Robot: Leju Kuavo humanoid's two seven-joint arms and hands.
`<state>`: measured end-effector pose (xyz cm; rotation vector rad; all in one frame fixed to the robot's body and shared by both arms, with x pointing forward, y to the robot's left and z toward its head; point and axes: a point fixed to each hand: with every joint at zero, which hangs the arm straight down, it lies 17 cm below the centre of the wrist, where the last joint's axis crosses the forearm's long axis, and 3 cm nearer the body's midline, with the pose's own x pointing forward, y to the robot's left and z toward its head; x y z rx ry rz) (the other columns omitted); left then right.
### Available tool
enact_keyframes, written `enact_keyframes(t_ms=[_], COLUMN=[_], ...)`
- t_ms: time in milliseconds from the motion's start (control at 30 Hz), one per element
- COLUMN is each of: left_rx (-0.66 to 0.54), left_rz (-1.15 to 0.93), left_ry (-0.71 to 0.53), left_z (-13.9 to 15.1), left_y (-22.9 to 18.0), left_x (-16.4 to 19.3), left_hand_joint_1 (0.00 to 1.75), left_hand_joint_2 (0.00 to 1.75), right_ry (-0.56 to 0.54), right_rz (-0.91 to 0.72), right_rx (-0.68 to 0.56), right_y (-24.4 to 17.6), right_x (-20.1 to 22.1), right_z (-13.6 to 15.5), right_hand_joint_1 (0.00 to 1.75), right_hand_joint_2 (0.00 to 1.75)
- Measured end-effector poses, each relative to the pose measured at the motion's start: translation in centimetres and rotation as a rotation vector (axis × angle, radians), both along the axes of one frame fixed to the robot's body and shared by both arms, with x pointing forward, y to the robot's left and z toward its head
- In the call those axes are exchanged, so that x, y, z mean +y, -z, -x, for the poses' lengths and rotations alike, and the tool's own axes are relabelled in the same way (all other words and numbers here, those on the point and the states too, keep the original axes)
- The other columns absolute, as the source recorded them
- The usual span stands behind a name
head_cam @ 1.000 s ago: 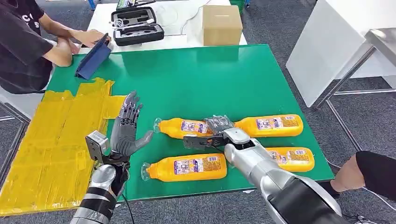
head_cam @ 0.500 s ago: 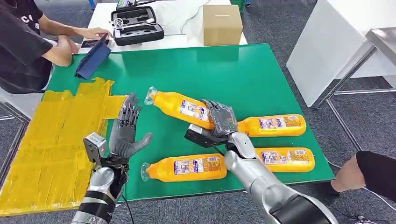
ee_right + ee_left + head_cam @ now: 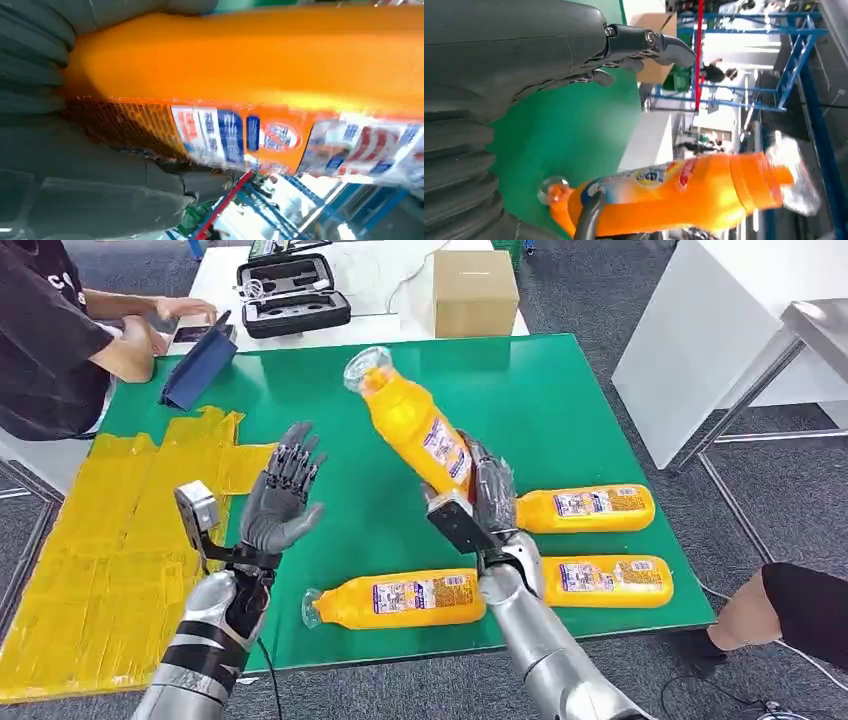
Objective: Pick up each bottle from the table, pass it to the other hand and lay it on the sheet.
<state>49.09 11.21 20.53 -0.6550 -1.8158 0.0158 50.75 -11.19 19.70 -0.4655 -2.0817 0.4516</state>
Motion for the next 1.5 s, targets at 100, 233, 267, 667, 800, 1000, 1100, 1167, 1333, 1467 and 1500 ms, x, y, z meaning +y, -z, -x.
enact_keyframes(t_ms=[100, 233, 267, 667, 800, 1000, 1100, 1167, 1333, 1467, 1500], left_rx=[-0.009, -0.019, -0.02, -0.085, -0.088, -0.087, -0.088, -0.087, -0.084, -0.085, -0.087], left_rz=[0.003, -0.006, -0.009, -0.029, -0.031, -0.033, -0.034, -0.035, -0.029, -0.013, -0.009], left_ry=[0.017, 0.034, 0.039, 0.097, 0.102, 0.107, 0.108, 0.108, 0.108, 0.096, 0.092], left_z=[-0.8, -1.0, -0.9, 0.9, 1.1, 1.2, 1.3, 1.3, 1.3, 1.1, 1.0], left_y=[-1.2, -1.9, -1.9, -3.9, -4.0, -3.9, -3.9, -3.8, -3.8, -3.9, -3.9], left_x=[-0.4, -1.1, -1.3, -4.2, -4.4, -4.6, -4.6, -4.6, -4.5, -4.3, -4.2], left_hand_joint_1=[0.0, 0.0, 0.0, 0.0, 0.0, 0.0, 0.0, 0.0, 0.0, 0.0, 0.0], left_hand_joint_2=[1.75, 1.75, 1.75, 1.75, 1.75, 1.75, 1.75, 1.75, 1.75, 1.75, 1.75], right_ry=[0.003, 0.007, 0.008, -0.045, -0.046, -0.049, -0.05, -0.05, -0.079, -0.176, -0.199], right_rz=[-0.017, -0.037, -0.039, 0.029, 0.029, 0.031, 0.031, 0.032, 0.025, 0.009, 0.005], right_rx=[-0.004, -0.001, 0.002, 0.062, 0.077, 0.087, 0.091, 0.094, 0.112, 0.108, 0.1], right_y=[-0.2, -0.3, -0.1, 2.0, 2.3, 2.6, 2.7, 2.8, 3.0, 2.3, 2.1], right_x=[0.0, -0.1, -0.2, 2.7, 3.3, 3.6, 3.7, 3.7, 4.5, 7.6, 8.3], right_z=[0.1, 0.2, 0.2, 0.6, 0.6, 0.6, 0.6, 0.6, 0.6, 1.4, 1.7], right_hand_joint_1=[1.75, 1.75, 1.73, 1.71, 1.71, 1.71, 1.71, 1.73, 1.71, 1.66, 1.64], right_hand_joint_2=[1.75, 1.75, 1.75, 1.75, 1.75, 1.75, 1.75, 1.75, 1.75, 1.75, 1.75])
